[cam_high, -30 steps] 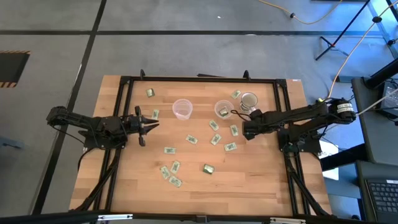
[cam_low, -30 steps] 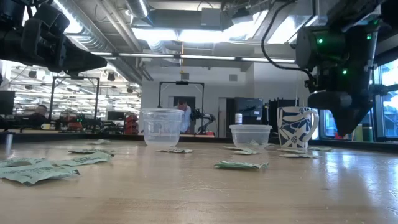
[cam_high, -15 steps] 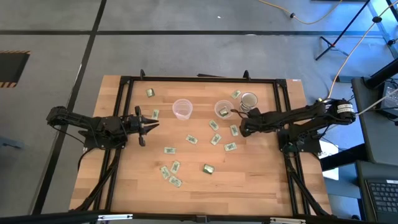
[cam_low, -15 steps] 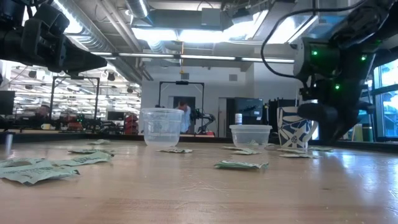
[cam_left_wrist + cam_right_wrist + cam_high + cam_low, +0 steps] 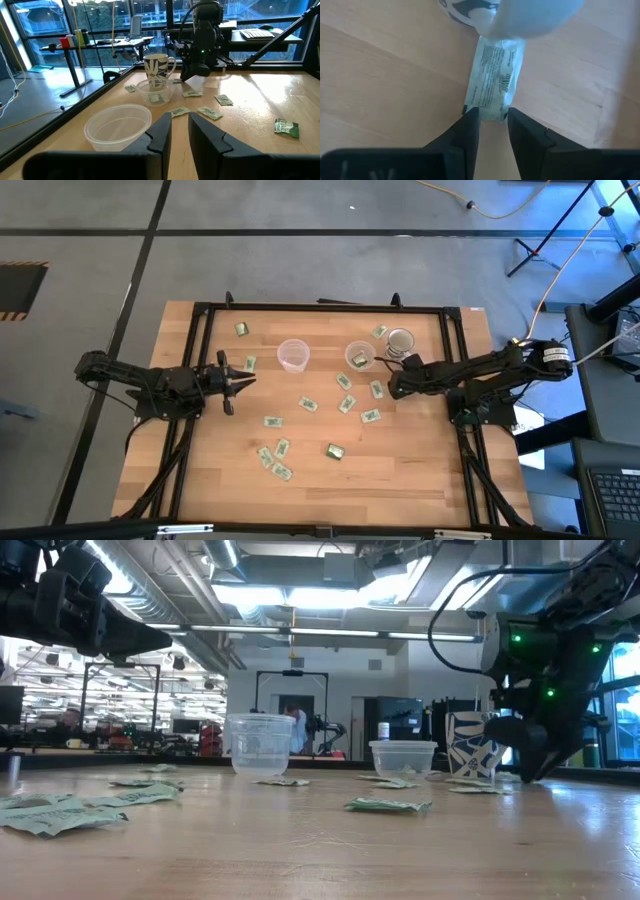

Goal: Pick and place Stevia / Truvia into bins
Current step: Put the white stevia packet into the large transparent container

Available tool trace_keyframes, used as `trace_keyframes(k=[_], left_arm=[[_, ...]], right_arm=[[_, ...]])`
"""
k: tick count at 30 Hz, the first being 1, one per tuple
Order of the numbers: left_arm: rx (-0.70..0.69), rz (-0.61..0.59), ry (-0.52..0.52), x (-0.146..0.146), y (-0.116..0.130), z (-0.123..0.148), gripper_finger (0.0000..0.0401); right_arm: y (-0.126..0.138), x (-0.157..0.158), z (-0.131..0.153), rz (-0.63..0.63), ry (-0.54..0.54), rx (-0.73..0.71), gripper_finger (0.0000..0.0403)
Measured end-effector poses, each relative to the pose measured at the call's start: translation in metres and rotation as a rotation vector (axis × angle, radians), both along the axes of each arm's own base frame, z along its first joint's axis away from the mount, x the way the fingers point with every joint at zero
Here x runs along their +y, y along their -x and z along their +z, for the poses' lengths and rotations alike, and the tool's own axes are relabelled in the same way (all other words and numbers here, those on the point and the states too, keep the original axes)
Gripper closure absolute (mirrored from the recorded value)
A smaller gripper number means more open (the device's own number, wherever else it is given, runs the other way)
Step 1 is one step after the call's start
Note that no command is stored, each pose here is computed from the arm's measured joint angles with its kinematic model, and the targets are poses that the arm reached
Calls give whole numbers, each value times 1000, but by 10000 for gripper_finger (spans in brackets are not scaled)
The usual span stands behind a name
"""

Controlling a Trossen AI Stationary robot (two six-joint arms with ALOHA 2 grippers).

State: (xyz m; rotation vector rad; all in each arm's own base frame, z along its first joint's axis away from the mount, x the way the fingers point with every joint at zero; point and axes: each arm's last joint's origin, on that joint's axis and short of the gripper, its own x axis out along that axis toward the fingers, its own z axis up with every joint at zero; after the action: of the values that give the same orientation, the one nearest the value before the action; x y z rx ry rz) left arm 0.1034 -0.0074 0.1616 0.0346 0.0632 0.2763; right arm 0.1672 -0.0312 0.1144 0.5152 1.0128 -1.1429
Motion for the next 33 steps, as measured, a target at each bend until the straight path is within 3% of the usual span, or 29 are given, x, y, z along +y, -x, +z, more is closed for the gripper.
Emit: trace_keyframes(k=[10,23,33], left_arm=[[-1,0,2,0,0,0,342],[-1,0,2,0,0,0,342],[-5,1,17,0,0,0,342]], right_arm=[[0,0,-1,-2,-17,-3,299],[0,1,-1,7,-34,-5,381],[-2,3,6,44,-63,59,394]])
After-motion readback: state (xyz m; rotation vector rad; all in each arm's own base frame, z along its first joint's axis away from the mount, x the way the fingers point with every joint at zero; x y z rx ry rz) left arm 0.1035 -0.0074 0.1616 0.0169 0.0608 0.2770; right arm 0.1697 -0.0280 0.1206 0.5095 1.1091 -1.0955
